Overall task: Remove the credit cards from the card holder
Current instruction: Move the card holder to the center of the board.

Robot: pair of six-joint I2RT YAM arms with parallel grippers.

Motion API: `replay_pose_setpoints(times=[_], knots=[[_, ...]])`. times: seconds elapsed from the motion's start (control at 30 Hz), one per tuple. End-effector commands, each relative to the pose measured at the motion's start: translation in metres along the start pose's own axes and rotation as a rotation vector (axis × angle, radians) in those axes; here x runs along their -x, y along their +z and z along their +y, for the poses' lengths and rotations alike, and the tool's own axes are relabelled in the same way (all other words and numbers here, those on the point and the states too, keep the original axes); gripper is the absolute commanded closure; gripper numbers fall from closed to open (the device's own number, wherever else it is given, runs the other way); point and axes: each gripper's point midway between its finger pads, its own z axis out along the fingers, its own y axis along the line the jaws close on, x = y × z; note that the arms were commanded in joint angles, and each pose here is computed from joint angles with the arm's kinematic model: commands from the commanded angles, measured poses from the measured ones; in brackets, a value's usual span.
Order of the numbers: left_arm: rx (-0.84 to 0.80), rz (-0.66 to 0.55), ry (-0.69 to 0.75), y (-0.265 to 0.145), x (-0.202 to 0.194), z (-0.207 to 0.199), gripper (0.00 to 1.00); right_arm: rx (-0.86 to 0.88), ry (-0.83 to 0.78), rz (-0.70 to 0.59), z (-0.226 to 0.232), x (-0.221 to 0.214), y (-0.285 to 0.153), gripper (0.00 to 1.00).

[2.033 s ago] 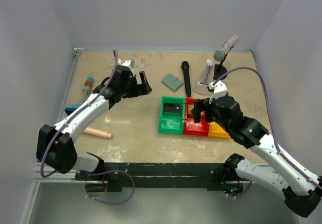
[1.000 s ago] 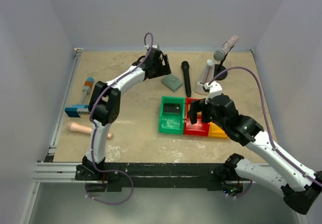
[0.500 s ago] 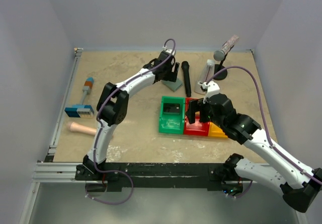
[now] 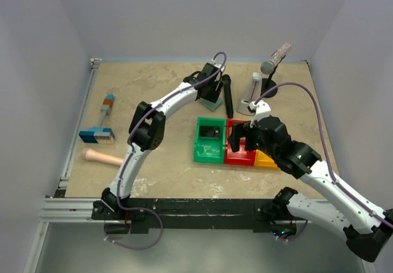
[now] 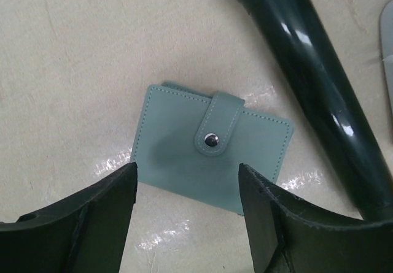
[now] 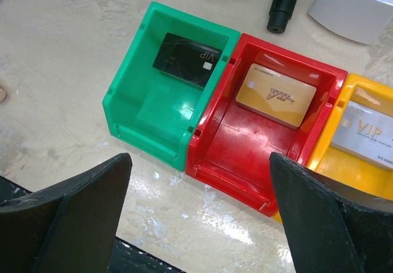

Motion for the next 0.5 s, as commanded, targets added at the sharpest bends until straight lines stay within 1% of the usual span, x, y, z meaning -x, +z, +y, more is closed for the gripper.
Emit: replay_pose_setpoints(times=[0.0,0.23,0.47], knots=[[-0.006,0.027,0.032,-0.008,0.009,0.001,0.30,0.030,0.022,-0.019,0.005,0.003,-0.002,0.01],[0.048,0.105,0.099,0.001,-0.015,0.007,0.31,0.030,0.023,-0.014,0.005,0.001,-0.001,0.01],[0.077,0.169,0.110,0.000,-0.033,0.017,0.32,0.032,0.028,-0.007,0.005,-0.001,-0.001,0.01]])
